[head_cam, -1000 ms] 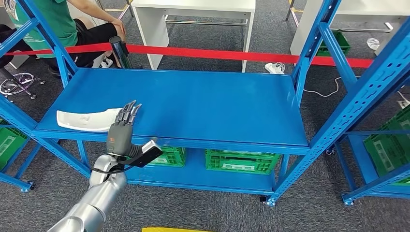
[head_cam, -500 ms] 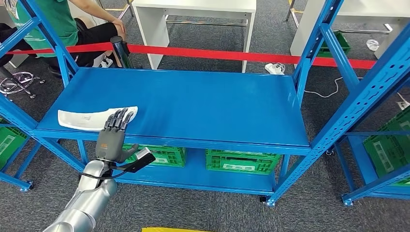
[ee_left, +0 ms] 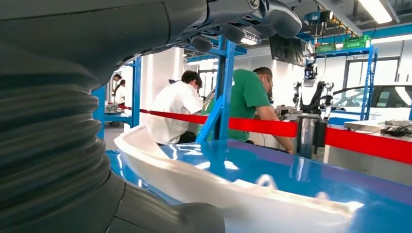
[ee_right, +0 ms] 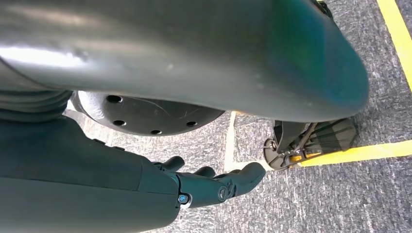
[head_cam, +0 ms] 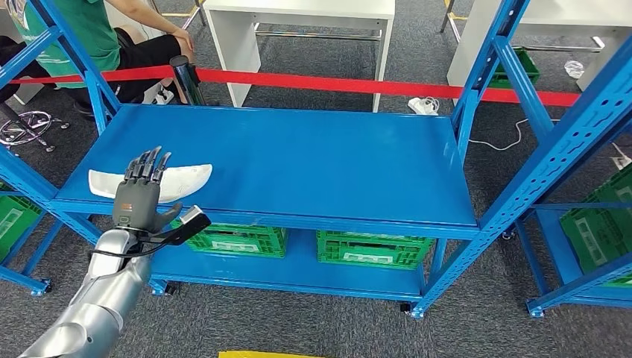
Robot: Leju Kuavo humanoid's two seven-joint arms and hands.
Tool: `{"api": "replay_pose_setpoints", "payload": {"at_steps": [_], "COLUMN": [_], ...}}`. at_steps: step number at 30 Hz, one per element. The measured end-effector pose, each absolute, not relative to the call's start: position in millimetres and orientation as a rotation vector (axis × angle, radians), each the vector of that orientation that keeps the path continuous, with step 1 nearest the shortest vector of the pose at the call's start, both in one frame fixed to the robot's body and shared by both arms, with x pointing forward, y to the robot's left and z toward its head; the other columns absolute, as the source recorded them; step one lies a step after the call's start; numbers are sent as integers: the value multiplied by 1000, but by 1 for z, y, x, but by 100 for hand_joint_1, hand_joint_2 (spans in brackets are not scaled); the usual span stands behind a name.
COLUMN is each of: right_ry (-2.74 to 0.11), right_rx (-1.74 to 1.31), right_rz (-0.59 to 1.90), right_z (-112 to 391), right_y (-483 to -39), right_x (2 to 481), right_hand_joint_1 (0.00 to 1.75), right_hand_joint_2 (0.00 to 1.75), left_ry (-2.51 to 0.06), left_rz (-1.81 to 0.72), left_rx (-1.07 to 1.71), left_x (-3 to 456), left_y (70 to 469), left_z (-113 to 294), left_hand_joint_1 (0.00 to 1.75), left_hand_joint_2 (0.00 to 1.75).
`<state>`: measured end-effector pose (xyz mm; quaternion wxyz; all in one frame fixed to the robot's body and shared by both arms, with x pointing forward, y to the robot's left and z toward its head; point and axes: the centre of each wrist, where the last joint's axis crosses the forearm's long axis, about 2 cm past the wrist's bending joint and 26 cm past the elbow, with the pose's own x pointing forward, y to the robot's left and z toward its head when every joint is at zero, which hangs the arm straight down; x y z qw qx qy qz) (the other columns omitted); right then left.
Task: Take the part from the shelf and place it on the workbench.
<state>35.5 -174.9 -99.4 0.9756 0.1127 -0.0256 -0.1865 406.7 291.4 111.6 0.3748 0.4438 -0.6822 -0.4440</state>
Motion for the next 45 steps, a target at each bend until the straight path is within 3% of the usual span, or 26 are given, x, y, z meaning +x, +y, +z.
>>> {"api": "replay_pose_setpoints", "payload": {"at_steps": [34,35,38,39,45], "right_ry": [-108,-111,-112,-111,-107], "right_rx": [185,183,175,172,161], "right_rz": [-387,-387,-390,-392,-394], "right_z": [-100,-100,-100,-100,-100], "right_y": [-175,-175,-176,-176,-176], "right_x": [31,30,30,30,29], "right_hand_joint_1": [0,0,0,0,0], "right_hand_joint_2": [0,0,0,0,0], "left_ry": [-1387,-1378,-1356,-1352,-1334], "left_rz": [-1175,-1177,-1183,-1184,-1194], "left_rx": [1111,1110,1109,1111,1109], "left_x": [415,416,418,419,420], "left_y": [344,344,346,346,353], "left_z": [115,116,119,120,122], "left_hand_joint_1": [0,22,153,175,175], "left_hand_joint_2": [175,175,175,175,175]}}
